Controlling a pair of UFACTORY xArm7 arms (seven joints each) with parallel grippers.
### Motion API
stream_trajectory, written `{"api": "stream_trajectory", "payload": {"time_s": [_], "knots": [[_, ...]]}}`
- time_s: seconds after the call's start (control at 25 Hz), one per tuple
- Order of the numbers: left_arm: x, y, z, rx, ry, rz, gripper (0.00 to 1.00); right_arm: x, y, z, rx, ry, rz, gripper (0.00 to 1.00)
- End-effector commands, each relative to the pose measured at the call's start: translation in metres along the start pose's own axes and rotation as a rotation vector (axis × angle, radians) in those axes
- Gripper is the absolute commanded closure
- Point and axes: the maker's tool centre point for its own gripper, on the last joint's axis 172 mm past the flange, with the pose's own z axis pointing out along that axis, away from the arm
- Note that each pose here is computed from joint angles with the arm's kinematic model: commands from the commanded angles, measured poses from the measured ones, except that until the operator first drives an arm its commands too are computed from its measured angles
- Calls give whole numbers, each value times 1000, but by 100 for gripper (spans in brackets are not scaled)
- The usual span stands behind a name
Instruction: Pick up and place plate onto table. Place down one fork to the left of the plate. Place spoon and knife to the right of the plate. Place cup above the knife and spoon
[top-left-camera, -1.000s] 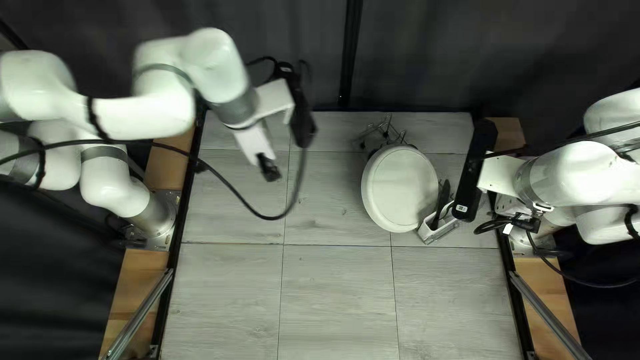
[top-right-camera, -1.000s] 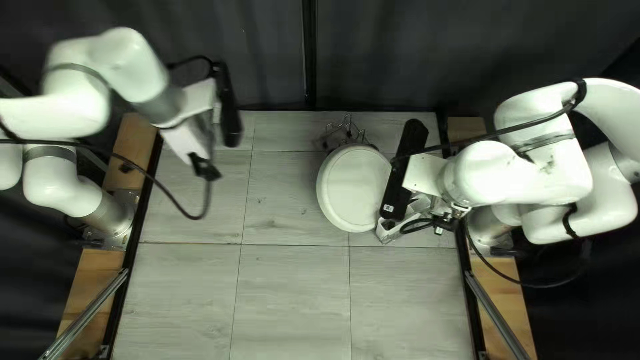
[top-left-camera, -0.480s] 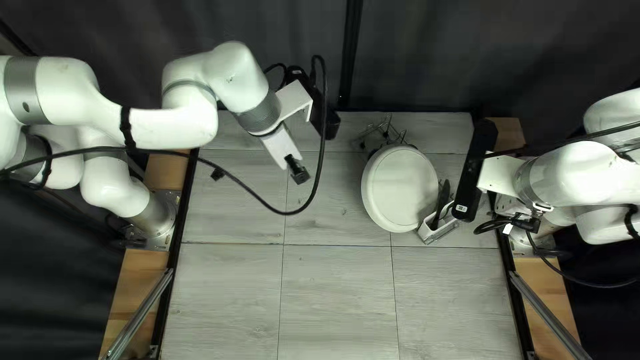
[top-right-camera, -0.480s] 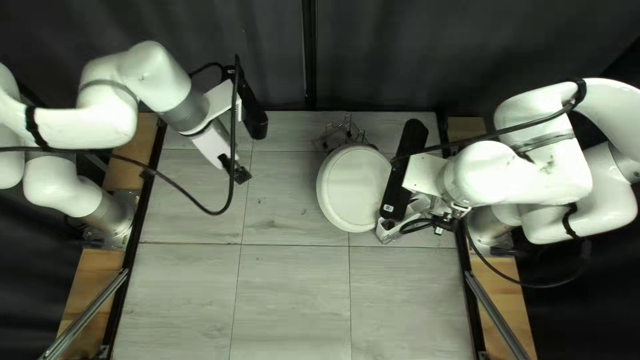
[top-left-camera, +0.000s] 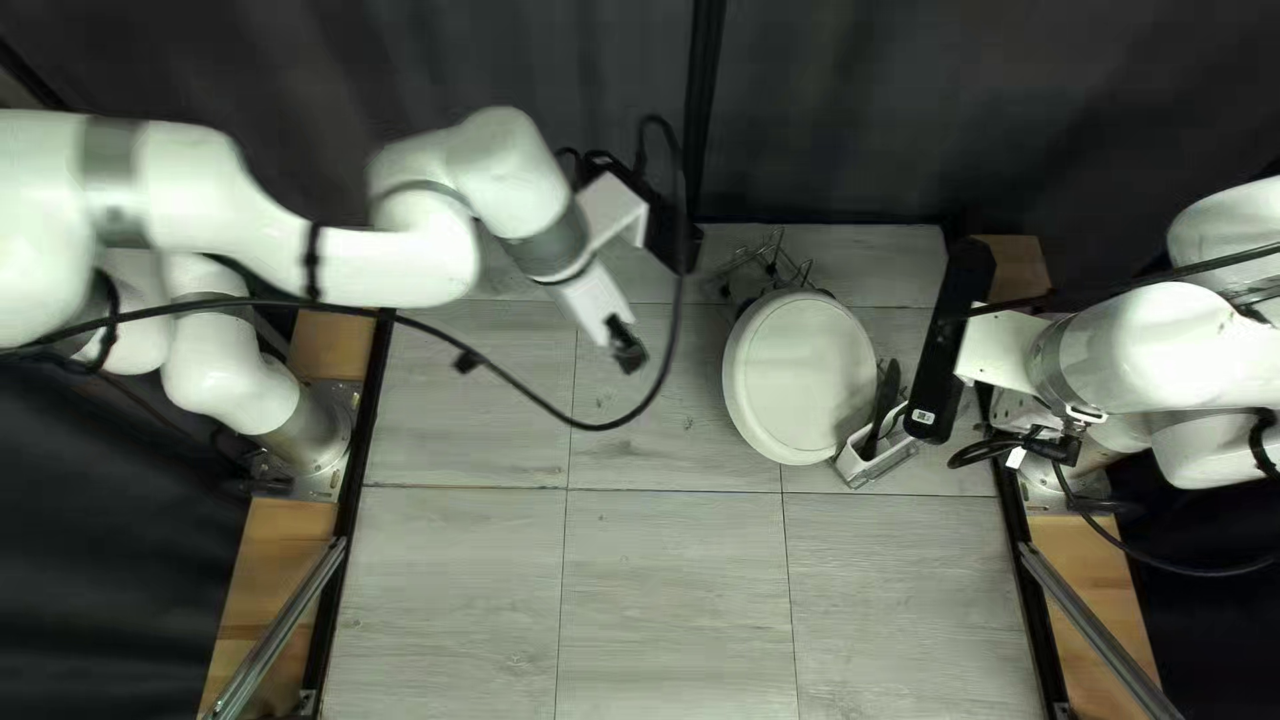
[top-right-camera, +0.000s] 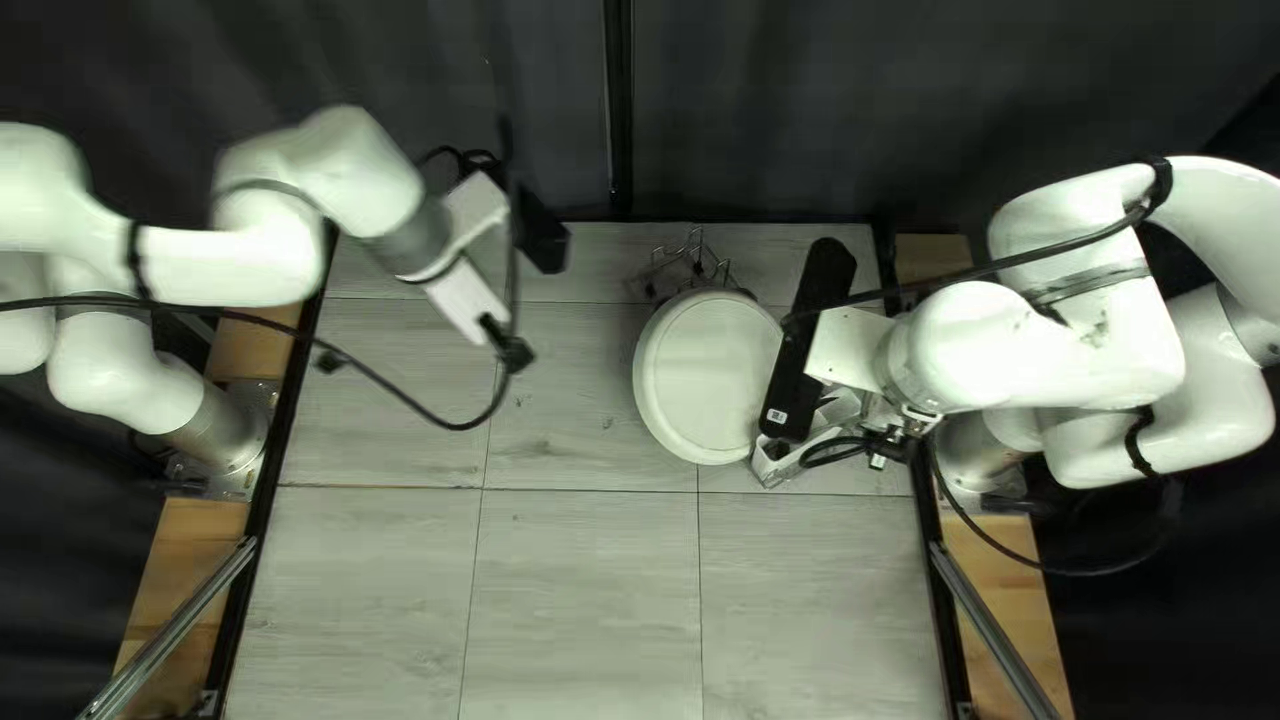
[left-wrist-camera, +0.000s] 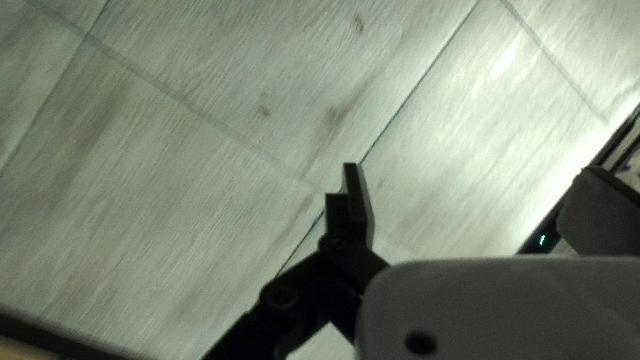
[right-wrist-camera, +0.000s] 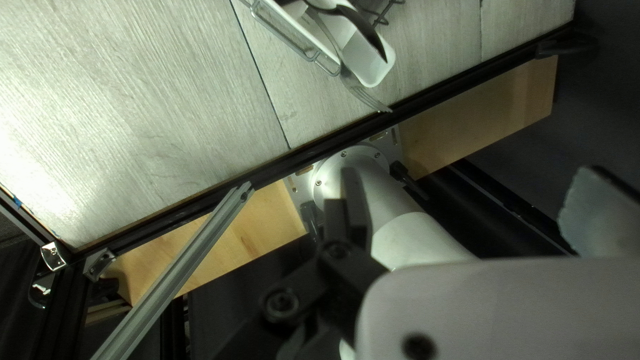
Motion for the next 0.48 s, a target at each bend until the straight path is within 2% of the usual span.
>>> {"api": "stream_trajectory", "payload": {"time_s": [0.04, 0.16, 0.48], "knots": [[18, -4, 36, -37, 72, -44, 0, 0, 0, 0, 0, 0, 0, 0], [24, -4, 53, -59, 111, -48, 0, 0, 0, 0, 0, 0, 0, 0], [39, -3, 107, -98, 126, -39, 0, 0, 0, 0, 0, 0, 0, 0]]}}
